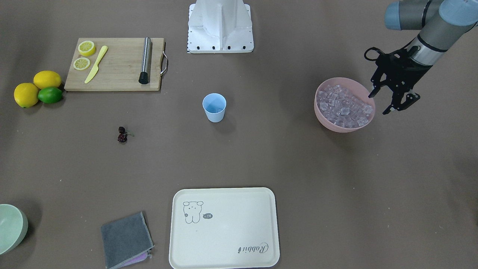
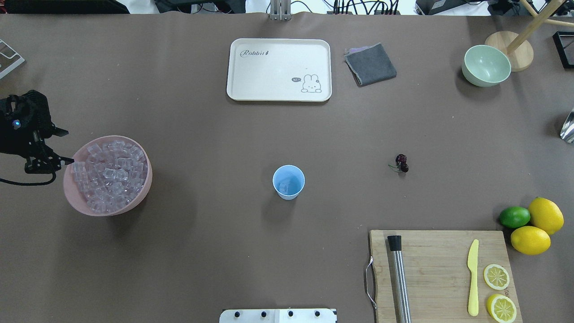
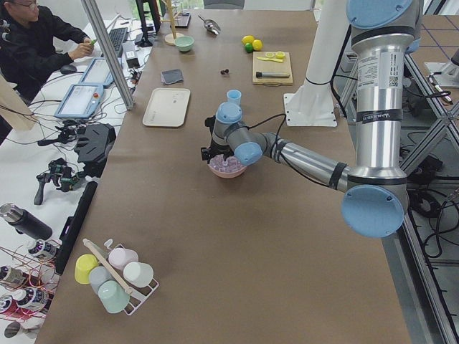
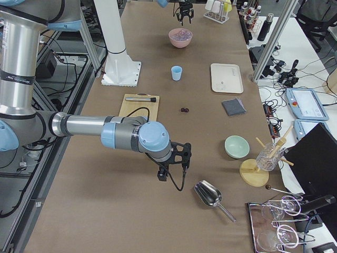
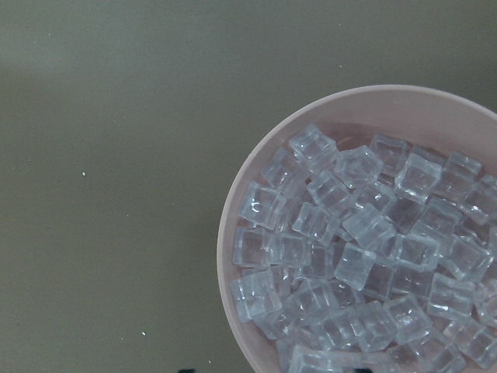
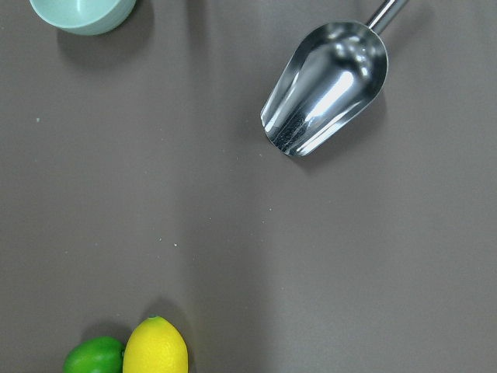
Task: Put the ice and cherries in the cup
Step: 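Lower the left gripper into the bowl and grasp another ice cube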
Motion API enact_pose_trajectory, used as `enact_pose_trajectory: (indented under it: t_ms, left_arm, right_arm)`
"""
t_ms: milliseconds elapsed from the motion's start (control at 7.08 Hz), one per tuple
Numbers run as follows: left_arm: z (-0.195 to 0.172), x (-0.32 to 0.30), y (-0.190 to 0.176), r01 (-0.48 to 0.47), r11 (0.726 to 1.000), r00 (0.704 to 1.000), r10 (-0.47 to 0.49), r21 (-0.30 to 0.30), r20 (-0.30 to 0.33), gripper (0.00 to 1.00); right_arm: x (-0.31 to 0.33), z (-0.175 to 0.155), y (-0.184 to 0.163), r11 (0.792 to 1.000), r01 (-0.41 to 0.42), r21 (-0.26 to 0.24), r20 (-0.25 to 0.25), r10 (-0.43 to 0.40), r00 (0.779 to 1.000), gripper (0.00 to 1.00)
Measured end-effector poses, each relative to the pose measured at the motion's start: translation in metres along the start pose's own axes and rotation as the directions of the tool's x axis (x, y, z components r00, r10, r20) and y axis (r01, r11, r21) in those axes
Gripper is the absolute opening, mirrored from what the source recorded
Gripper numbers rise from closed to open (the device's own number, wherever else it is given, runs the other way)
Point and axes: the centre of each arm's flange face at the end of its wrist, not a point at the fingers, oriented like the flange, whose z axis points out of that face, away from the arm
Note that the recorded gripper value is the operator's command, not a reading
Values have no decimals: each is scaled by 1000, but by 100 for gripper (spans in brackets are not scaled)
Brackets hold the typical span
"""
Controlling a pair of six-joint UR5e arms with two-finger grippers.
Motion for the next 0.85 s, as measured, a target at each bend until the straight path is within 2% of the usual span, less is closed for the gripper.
enact_pose_trajectory:
  t_ms: [847]
  left_arm:
    - [18,-3,-7,-12,1000,1000,12,-6,-14,73]
  right_arm:
    - [0,0,0,1000,-2,-1,3,2,1000,100]
